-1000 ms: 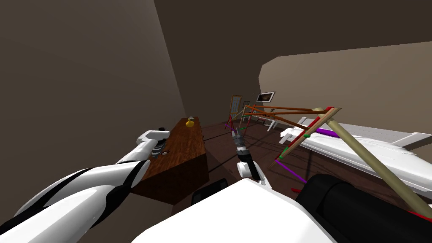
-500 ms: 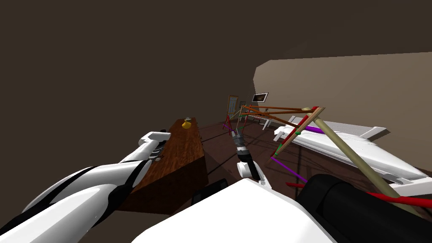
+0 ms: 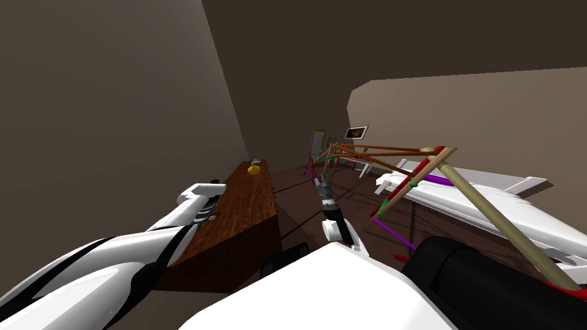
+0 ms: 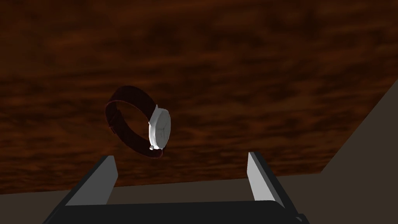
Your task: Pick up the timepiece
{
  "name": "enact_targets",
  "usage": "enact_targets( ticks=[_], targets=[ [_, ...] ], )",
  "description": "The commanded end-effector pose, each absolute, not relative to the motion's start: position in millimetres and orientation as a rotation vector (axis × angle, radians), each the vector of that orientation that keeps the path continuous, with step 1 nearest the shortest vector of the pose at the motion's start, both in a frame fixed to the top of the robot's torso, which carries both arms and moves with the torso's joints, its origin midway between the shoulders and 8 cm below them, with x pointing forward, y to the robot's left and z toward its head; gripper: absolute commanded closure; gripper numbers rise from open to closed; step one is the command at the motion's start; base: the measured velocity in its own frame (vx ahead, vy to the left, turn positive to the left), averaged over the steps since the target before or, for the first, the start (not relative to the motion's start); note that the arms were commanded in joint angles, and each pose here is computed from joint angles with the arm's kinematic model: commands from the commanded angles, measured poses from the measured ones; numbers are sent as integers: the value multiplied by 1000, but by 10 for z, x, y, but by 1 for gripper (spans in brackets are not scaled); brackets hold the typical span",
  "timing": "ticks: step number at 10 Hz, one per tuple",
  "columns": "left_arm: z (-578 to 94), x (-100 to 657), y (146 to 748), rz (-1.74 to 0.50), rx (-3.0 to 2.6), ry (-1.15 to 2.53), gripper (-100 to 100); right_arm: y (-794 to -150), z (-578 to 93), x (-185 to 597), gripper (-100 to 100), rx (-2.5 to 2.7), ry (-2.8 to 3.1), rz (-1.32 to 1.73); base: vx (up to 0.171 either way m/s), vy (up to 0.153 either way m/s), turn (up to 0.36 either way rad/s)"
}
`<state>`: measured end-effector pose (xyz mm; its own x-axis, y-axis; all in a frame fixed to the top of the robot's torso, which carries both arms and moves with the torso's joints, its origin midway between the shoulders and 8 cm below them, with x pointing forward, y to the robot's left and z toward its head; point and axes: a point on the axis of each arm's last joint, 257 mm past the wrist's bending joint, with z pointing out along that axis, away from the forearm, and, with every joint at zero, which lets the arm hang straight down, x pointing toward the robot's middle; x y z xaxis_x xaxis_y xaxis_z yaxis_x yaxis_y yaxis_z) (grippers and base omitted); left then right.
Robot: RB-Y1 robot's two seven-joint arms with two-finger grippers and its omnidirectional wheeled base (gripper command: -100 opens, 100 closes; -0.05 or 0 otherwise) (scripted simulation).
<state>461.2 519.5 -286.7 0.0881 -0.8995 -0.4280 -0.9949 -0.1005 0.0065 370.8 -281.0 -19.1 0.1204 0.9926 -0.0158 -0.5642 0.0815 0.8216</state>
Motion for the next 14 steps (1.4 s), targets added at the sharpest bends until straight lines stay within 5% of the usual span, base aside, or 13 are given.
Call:
enact_targets(
  ticks=[1, 12, 13, 14],
  targets=[
    [-2989, 4489, 5268, 479, -2112, 1907, -100, -2810, -191, 3708, 0, 773, 706, 1320, 20, -33, 67],
    [-3162, 4443, 5267, 478, -2106, 1912, -100, -2810, -191, 3709, 0, 773, 706, 1320, -1, 1, -3],
    [-3168, 4440, 5265, 478, -2107, 1911, 100, -2810, -191, 3709, 0, 773, 706, 1320, 0, 0, 0],
    [-3161, 4449, 5265, 476, -2105, 1910, 100, -2810, -191, 3709, 0, 773, 706, 1320, 0, 0, 0]
  ],
)
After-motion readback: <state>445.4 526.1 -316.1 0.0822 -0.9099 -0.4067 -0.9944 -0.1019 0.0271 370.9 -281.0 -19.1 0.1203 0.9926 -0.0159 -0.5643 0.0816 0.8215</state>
